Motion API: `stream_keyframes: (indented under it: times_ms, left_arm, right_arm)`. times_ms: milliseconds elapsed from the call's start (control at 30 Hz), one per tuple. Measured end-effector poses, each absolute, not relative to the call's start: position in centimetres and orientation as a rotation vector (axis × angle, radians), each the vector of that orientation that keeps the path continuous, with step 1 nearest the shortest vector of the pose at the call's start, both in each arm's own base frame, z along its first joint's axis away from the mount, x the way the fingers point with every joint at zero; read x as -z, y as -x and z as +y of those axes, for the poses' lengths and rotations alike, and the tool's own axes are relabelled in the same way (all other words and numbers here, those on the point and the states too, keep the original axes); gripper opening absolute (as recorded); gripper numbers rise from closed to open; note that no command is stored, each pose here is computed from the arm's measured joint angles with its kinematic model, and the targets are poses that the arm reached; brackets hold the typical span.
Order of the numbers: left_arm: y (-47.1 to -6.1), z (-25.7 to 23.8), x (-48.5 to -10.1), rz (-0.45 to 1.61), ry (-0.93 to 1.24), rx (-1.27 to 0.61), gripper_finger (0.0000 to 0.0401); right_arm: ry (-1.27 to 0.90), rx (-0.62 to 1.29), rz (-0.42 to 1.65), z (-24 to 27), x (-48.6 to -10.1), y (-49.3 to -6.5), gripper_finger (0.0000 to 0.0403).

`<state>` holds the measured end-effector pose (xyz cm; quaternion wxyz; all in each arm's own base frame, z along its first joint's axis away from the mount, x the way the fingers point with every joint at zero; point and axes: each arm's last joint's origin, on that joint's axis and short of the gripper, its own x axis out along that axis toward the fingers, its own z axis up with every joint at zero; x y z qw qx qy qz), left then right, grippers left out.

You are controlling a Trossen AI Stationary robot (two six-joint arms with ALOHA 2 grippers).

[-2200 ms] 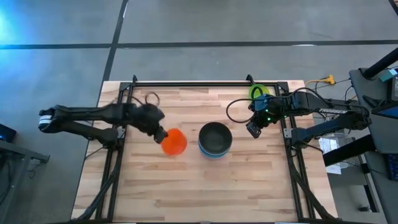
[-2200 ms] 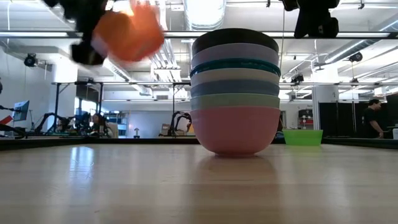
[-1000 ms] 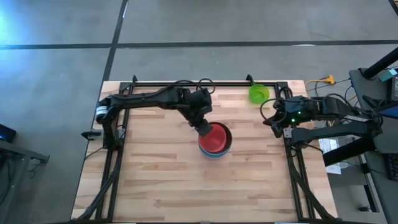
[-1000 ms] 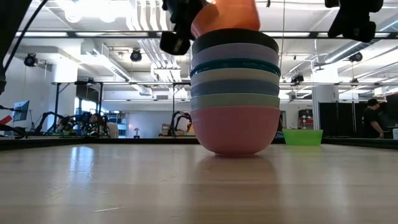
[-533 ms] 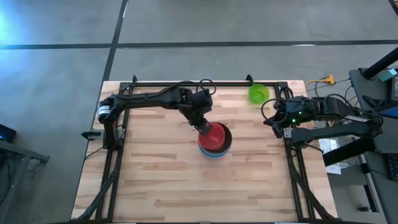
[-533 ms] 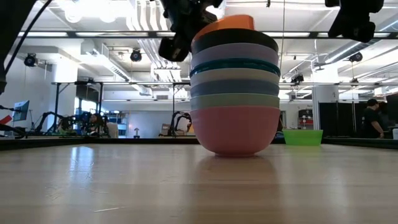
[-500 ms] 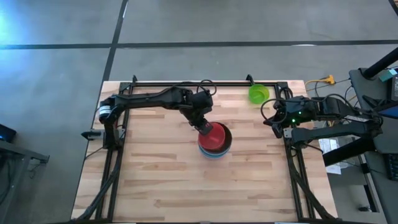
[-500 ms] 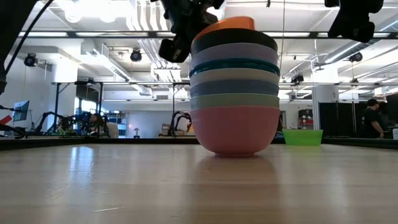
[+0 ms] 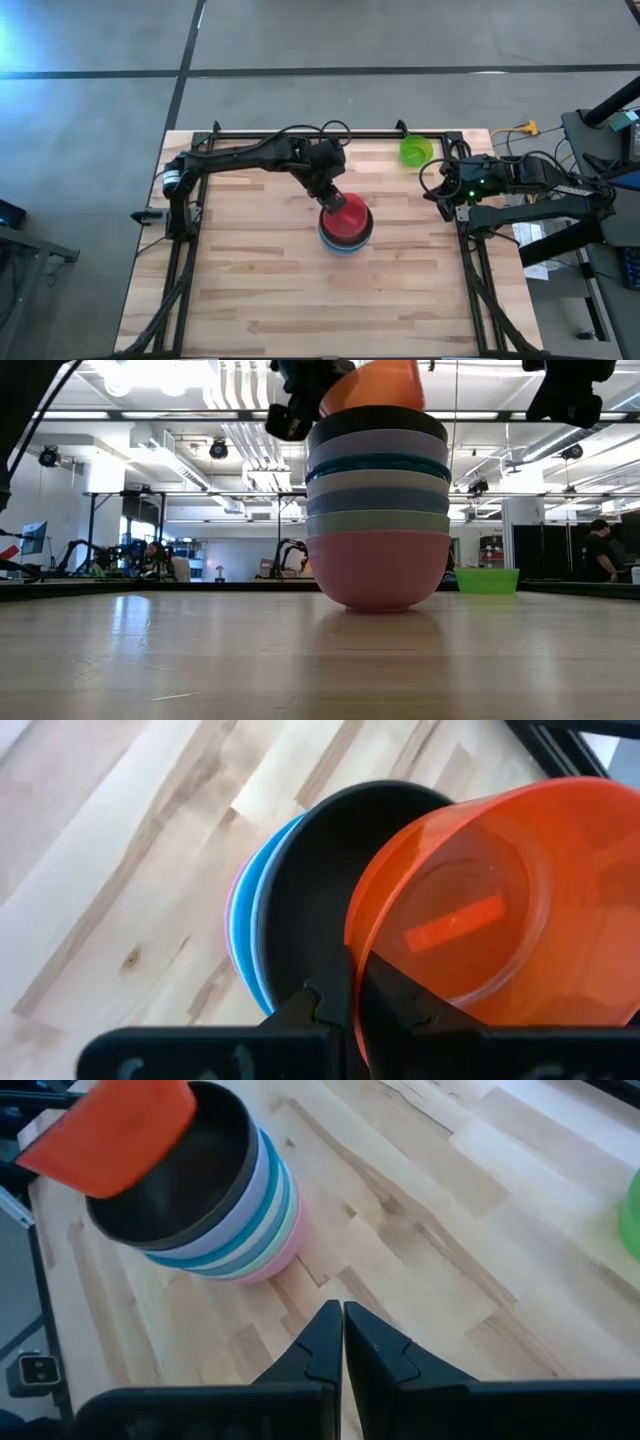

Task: Nest bowls inside each other
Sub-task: Stack the small orange bowl on top of the black bowl

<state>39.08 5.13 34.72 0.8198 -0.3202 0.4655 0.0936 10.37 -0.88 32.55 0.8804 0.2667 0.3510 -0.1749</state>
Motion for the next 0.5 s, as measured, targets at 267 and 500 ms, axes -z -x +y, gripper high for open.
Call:
stream_keyframes:
  times_ms: [267,500]
  left_arm:
    - [-40.3,4.9,-35.1,1.073,0.663,-0.205,0.0000]
    - [-42.3,3.6,-34.2,1.218,0.580,-0.226,0.0000]
  right_arm:
    - [-0.552,0.369,0.729,-0.9,-32.6,-10.4,0.0009]
    - [-0.548,0.377,0.727,-0.9,-32.6,-10.4,0.0009]
